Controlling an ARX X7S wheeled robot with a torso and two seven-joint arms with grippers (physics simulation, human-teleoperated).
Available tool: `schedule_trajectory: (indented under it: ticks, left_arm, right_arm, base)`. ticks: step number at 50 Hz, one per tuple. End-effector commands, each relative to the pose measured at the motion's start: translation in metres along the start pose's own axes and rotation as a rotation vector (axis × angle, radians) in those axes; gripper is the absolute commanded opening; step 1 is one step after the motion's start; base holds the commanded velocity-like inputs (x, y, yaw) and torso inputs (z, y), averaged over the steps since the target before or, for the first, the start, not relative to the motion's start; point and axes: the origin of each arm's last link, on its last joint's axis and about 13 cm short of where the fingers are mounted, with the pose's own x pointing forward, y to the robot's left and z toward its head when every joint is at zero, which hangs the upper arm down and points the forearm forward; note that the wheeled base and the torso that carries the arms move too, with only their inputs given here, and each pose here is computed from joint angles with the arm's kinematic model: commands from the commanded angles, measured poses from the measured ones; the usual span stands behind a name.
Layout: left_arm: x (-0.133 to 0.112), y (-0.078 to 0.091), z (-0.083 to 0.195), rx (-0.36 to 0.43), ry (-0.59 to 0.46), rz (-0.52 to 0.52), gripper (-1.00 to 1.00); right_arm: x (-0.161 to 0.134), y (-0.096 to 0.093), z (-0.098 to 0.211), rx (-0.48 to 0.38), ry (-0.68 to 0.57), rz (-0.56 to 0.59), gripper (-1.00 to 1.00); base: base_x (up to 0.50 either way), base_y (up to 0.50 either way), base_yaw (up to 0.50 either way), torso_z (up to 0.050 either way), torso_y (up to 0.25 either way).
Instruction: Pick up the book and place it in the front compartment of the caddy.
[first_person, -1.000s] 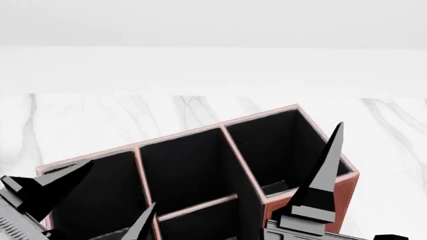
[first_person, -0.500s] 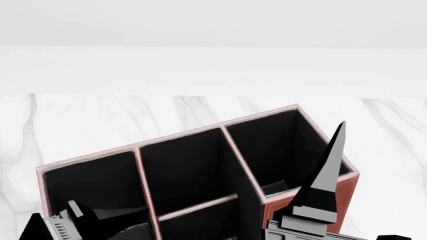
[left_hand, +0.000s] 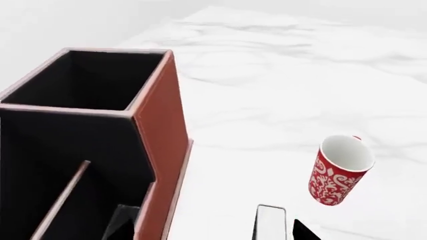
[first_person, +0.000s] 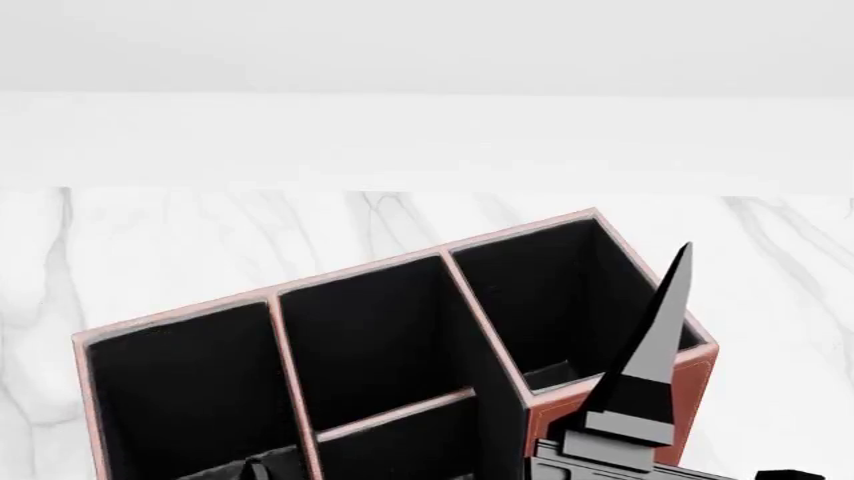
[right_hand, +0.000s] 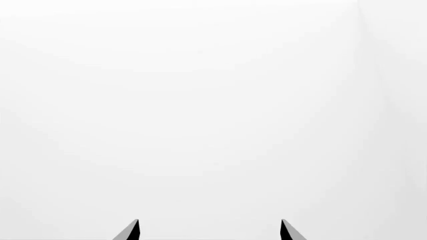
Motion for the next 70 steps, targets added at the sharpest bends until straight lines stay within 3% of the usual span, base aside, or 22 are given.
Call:
schedule_trajectory:
  ticks: [1,4,19,42,55,58,70]
  left_arm:
    - [0.008,-0.005,0.001,0.03,0.068,-0.075,1.0]
    - [0.007,-0.006,0.002,0.041,0.097,-0.119,1.0]
    - [0.012,0.003,0.01,0.082,0.164,-0.128,1.0]
    - [0.041,-0.011,-0.001,0.035,0.26,-0.14,1.0]
    - [0.055,-0.014,-0.003,0.037,0.282,-0.136,1.0]
    - [0.059,-0.016,-0.007,0.076,0.293,-0.133,1.0]
    - [0.073,-0.027,-0.026,0.074,0.341,-0.143,1.0]
  right_arm:
    - [0.003,0.0,-0.003,-0.03,-0.024,0.032,1.0]
    - [0.003,0.0,-0.003,-0.032,-0.024,0.031,1.0]
    - [0.002,0.0,-0.002,-0.03,-0.022,0.032,1.0]
    - [0.003,-0.001,-0.001,-0.028,-0.026,0.028,1.0]
    - [0.003,0.0,-0.001,-0.023,-0.025,0.031,1.0]
    - [0.003,0.0,-0.001,-0.023,-0.026,0.031,1.0]
    - [0.003,0.0,0.0,-0.023,-0.027,0.031,1.0]
  base:
    - [0.0,0.0,0.0,0.0,0.0]
    - [0.0,0.0,0.0,0.0,0.0]
    - [0.0,0.0,0.0,0.0,0.0]
    - [0.0,0.0,0.0,0.0,0.0]
    - [0.0,0.0,0.0,0.0,0.0]
    - [0.0,0.0,0.0,0.0,0.0]
    - [0.0,0.0,0.0,0.0,0.0]
